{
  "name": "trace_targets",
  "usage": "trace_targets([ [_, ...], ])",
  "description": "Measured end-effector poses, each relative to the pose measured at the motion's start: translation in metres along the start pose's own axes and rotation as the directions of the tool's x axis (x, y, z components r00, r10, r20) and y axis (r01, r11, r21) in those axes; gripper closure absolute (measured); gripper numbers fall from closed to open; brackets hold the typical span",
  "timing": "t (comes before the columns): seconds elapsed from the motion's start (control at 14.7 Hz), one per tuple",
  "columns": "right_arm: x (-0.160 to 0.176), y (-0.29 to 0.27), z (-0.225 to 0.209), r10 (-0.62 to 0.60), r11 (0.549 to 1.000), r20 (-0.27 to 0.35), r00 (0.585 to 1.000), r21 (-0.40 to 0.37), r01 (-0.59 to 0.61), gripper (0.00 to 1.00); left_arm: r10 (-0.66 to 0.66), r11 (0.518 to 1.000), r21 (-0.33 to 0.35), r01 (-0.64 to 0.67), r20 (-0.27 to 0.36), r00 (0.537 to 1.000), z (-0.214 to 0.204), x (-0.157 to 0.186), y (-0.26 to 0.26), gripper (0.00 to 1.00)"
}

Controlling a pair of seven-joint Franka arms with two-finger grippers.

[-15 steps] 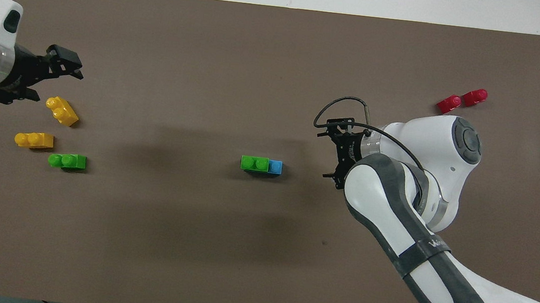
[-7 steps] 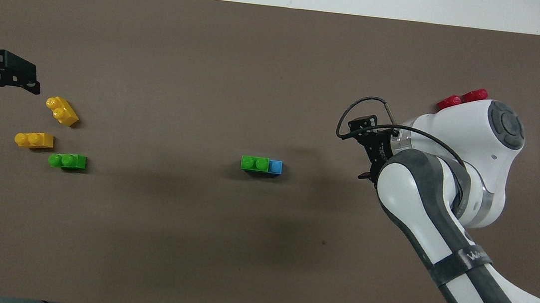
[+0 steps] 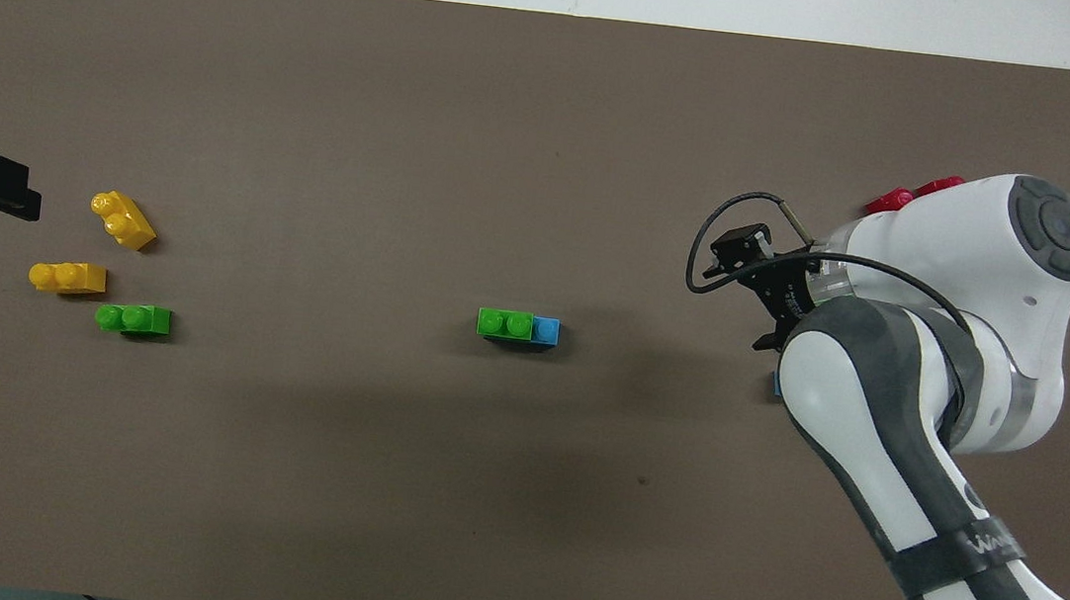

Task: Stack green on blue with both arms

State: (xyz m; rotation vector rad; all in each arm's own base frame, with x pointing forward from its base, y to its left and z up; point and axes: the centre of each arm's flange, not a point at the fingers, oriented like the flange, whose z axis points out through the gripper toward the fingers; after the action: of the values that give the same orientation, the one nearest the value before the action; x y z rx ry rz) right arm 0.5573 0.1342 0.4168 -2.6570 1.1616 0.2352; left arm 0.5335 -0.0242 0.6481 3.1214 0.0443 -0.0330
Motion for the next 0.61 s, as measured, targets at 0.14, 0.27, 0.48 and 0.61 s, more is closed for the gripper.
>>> trace_targets([
  [0.14,0.012,0.015,-0.02,-0.073,0.997,-0.002,0.997,-0.008,0.073,0.0,0.0,1.0,0.0,0.0,0.002,1.0,0.002,0.0,-0.002,0.0],
  [0.27,0.018,0.029,-0.041,-0.151,0.989,-0.008,0.989,-0.014,0.151,0.0,-0.003,1.0,-0.001,0.003,-0.007,1.0,0.001,0.001,-0.002,0.0],
  [0.48,0.016,0.04,-0.065,-0.285,0.958,-0.039,0.958,-0.049,0.283,0.01,0.001,1.0,-0.002,-0.001,-0.02,1.0,0.0,0.002,0.0,0.0],
  [0.61,0.012,0.044,-0.075,-0.365,0.929,-0.055,0.929,-0.088,0.359,0.0,0.002,1.0,-0.002,-0.002,-0.02,1.0,0.0,0.002,0.0,0.0],
])
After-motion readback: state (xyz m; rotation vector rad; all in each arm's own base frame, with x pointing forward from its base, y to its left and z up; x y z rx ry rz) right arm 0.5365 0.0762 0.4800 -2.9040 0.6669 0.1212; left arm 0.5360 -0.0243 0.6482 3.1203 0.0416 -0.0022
